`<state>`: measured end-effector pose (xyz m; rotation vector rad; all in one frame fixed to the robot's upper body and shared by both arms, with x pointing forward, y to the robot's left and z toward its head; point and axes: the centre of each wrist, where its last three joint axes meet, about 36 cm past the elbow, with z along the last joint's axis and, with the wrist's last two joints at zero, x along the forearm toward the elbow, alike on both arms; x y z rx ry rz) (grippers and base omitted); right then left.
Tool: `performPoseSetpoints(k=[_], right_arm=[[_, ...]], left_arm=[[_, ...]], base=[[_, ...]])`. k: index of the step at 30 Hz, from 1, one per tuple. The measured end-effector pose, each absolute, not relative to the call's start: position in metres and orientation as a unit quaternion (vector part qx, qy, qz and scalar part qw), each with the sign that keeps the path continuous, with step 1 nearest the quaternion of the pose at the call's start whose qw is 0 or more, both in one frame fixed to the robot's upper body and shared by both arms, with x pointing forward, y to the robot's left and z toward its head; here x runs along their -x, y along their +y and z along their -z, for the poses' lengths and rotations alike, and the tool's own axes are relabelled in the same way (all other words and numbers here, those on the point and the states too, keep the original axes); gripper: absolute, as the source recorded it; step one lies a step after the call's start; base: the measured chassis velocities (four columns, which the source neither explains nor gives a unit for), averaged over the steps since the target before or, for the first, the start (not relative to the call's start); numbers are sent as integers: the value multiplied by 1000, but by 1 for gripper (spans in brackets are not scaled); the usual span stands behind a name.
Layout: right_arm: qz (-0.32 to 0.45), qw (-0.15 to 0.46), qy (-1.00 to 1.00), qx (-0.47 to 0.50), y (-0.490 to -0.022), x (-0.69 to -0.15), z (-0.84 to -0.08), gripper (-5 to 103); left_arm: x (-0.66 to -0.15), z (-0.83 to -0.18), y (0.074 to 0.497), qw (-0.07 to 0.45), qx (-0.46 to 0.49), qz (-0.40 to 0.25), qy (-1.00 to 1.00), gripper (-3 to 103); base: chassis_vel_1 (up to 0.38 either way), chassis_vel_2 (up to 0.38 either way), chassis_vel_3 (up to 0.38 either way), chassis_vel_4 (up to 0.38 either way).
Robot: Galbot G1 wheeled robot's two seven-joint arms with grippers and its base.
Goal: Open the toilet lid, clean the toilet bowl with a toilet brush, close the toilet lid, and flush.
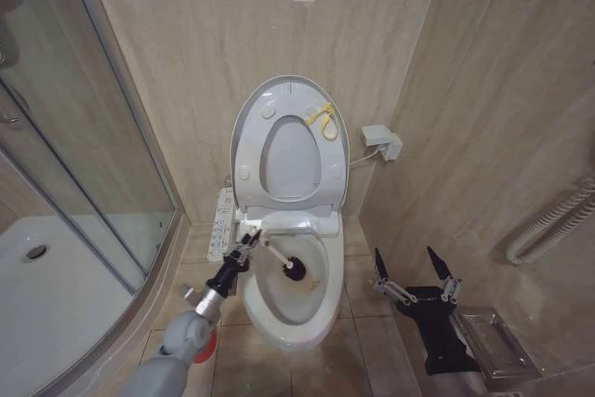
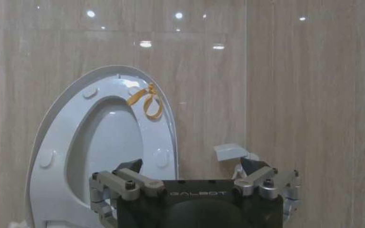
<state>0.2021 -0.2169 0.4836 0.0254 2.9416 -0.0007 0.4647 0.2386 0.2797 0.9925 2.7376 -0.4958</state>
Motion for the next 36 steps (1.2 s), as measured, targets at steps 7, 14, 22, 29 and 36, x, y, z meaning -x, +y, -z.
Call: performPoseSetpoints(k=[7,14,22,29,36], right_arm=[[0,100,995,-9,-217,-202,-484,100],[0,100,995,-9,-217,-202,-484,100],[0,100,995,-9,-217,-202,-484,100],[0,100,995,-9,-217,-202,-484,100],[0,100,995,-9,-217,-202,-484,100]], left_arm=[[-485,-260,225,73,-373,89,921,21],[-496,-269,219,87,-382,88,916,21],[-492,-280,200,89,-316,238,914,21],[-483,-252,210,59,-323,195,924,21],[-480,-260,195,73,-347,189,916,21]], base=[[0,0,0,0],[0,0,0,0],[0,0,0,0],[0,0,0,0],[0,0,0,0]])
